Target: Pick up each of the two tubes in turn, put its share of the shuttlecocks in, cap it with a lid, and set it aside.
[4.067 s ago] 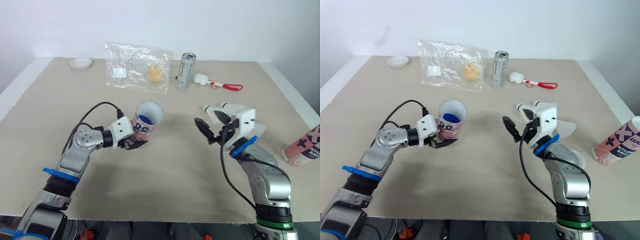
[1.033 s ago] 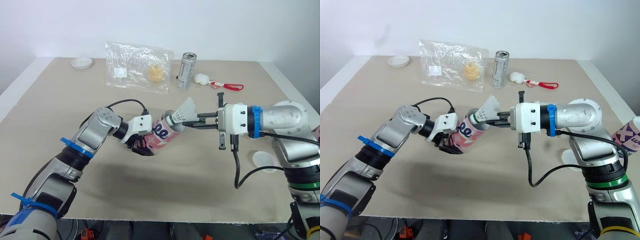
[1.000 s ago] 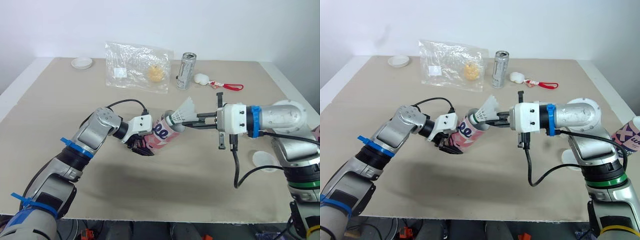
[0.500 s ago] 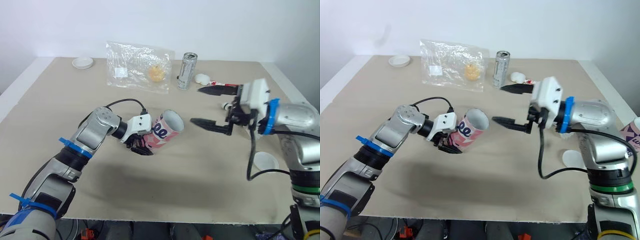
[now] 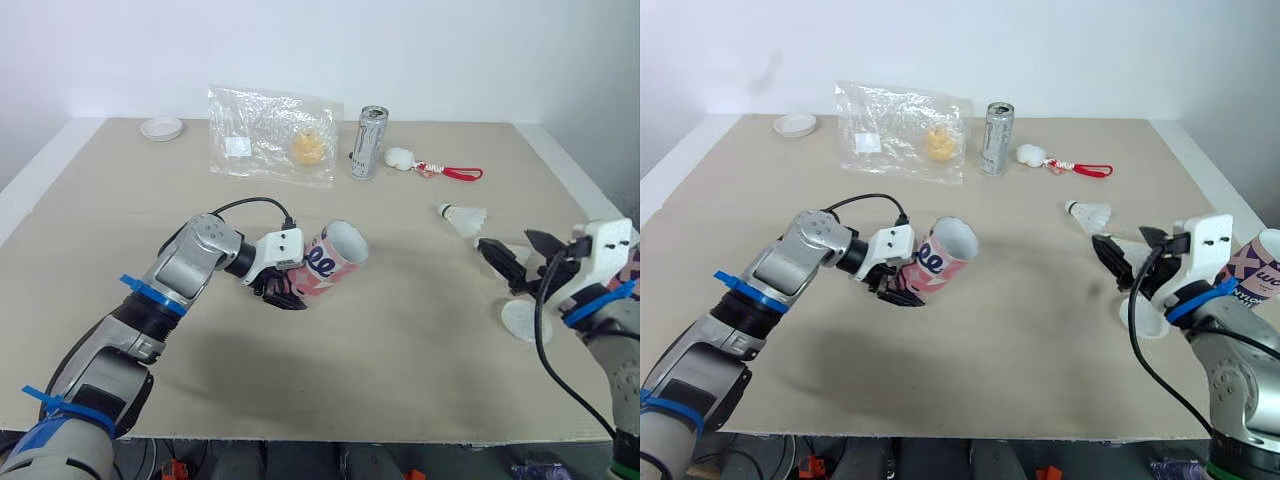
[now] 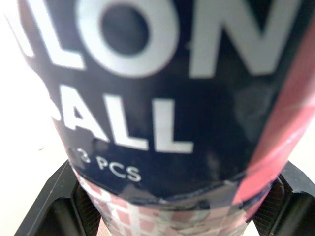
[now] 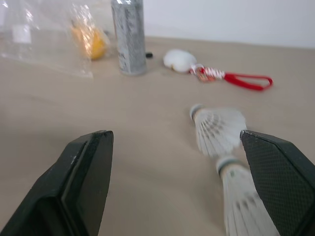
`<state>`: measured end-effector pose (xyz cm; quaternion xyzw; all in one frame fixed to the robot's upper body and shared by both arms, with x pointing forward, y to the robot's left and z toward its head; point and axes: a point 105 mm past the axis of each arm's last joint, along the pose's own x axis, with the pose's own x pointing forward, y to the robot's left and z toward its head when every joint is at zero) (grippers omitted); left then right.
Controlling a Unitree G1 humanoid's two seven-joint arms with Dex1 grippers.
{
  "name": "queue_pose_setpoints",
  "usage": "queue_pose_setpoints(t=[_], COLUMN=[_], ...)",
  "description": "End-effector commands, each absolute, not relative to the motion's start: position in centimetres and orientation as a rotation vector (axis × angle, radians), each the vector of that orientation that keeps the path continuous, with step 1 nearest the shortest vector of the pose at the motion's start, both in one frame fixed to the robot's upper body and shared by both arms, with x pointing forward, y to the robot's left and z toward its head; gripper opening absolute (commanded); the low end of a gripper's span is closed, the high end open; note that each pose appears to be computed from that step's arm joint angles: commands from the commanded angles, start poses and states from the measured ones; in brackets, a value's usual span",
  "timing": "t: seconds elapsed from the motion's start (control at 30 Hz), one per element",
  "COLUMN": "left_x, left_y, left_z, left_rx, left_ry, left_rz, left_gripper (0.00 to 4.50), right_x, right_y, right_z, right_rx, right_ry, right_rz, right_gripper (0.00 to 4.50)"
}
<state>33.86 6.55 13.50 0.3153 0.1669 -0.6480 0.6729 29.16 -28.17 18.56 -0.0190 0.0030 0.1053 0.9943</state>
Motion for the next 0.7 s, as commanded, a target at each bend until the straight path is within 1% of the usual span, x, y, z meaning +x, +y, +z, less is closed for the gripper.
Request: queue_pose_setpoints(t=[0.03,0.17,0.7], left_x=[34.0,33.9,33.9], left_y=[5.9,5.7,4.8], left_z=[14.5,14.5,15.0], left_rx=[0.731,0.73,0.731], left_ry=[0.324,0.32,0.305], left_rz=[-1.466,-1.471,-1.471], left_gripper=[3.34,3.34,3.34], right_x=[28.3,28.6,31.8], right_y=[-29.0,-29.8,-29.5], right_z=[18.8,17.4,14.7], right_rx=[-0.04,-0.042,0.011], right_ry=[-0.001,0.032,0.075], right_rz=[0.173,0.132,0.159], right_gripper=[4.41,4.41,4.41])
